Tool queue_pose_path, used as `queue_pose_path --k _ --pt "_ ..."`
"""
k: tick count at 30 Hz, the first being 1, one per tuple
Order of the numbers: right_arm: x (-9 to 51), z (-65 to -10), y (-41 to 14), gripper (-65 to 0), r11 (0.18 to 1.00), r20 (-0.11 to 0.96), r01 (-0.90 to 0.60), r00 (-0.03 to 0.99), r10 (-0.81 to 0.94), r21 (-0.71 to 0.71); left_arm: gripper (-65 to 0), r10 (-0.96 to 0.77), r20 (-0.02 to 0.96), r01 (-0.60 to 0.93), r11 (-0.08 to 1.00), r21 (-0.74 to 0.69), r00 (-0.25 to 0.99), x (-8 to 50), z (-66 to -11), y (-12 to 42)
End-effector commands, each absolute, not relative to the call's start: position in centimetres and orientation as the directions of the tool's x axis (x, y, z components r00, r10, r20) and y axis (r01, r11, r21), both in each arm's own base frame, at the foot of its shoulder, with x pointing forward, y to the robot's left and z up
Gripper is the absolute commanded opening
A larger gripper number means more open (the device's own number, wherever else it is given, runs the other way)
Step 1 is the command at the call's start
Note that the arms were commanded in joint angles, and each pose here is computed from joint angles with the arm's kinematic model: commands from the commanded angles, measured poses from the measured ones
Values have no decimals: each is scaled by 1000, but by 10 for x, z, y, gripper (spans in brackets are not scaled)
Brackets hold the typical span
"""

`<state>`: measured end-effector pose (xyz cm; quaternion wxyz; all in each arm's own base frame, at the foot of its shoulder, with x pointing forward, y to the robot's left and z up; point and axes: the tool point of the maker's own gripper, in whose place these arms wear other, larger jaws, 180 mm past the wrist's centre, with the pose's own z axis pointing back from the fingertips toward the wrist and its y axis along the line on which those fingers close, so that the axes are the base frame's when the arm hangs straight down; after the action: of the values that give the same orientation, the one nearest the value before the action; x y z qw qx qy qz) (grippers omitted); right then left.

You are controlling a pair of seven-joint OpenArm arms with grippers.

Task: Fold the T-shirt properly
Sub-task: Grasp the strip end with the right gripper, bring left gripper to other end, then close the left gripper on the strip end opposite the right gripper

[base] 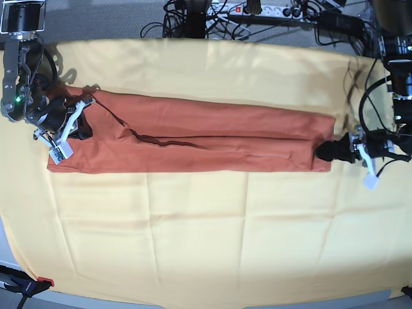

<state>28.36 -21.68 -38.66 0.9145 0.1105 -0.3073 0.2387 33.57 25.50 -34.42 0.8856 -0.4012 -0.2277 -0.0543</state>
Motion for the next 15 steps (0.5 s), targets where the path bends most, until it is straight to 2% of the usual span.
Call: queue_pose_path --k 1,6,15 --pt "286 -383 -226 -650 867 602 -498 699 386 23 -289 85 487 299 694 -655 869 345 -325 271" --pt "287 -381 -221 -650 866 616 -498 697 366 48 -289 86 503 293 724 -625 860 346 -313 291" --pt "288 -379 -218 -650 865 628 -497 695 350 69 -289 73 471 268 742 -615 879 341 -323 293"
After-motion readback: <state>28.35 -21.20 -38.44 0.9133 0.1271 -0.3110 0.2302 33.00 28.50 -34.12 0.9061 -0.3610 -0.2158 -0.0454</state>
